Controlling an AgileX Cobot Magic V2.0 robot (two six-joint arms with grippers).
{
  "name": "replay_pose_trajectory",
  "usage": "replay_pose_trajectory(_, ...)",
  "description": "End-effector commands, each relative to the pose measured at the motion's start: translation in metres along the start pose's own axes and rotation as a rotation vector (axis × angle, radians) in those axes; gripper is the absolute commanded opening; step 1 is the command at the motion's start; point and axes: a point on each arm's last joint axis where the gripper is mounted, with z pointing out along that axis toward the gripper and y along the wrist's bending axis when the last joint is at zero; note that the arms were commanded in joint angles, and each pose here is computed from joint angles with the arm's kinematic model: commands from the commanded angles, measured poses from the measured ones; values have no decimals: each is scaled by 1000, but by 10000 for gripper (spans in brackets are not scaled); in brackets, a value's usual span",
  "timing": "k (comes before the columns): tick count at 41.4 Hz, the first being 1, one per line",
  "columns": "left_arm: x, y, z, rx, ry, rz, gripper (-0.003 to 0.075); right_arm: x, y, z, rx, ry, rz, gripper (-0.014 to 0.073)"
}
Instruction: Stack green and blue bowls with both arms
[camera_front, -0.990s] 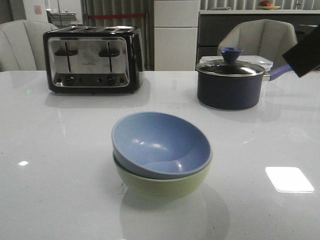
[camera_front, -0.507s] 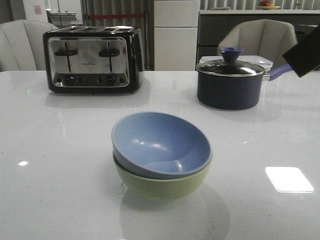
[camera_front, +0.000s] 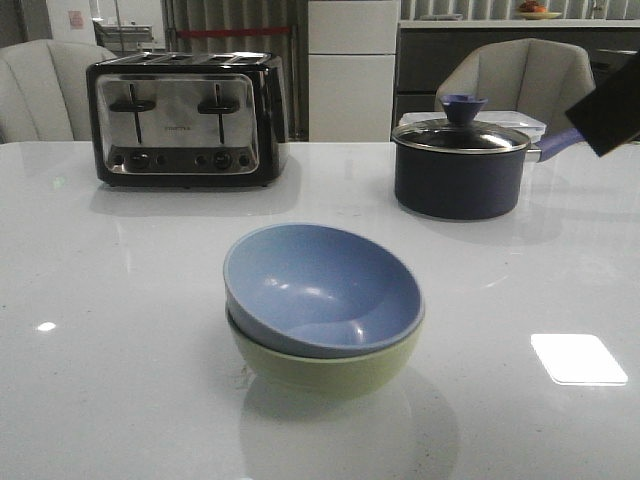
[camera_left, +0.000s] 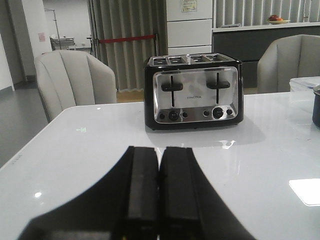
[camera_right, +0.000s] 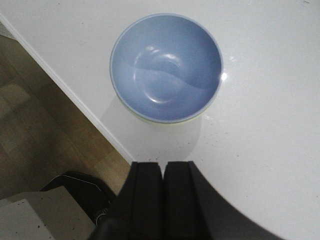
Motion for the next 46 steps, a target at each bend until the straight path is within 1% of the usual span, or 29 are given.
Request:
replay_pose_trajectory(1, -9, 1, -2, -15, -109, -20, 96, -13, 0, -8, 13, -96, -6, 71)
replay_pose_trajectory(20, -8, 1, -2, -15, -107, -20, 96, -11, 0, -7, 14, -100, -4, 71)
replay_pose_trajectory(24, -8, 1, -2, -14, -105, -20, 96, -3, -7, -15, 58, -127, 16, 71)
replay_pose_trajectory(29, -8, 1, -2, -14, -105, -20, 96, 21, -26, -30, 211, -262, 80, 71)
replay_pose_trajectory(32, -8, 1, -2, -14, -105, -20, 96, 38, -34, -43, 333, -387, 112, 71)
replay_pose_trajectory(36, -8, 1, -2, -14, -105, -20, 96, 67, -40, -50, 489, -508, 138, 71)
replay_pose_trajectory(40, -8, 1, -2, -14, -105, -20, 96, 94, -39, -56, 619, -651, 145, 71)
replay_pose_trajectory(46, -8, 1, -2, -14, -105, -20, 96, 133, -34, -47, 741, -760, 146, 71)
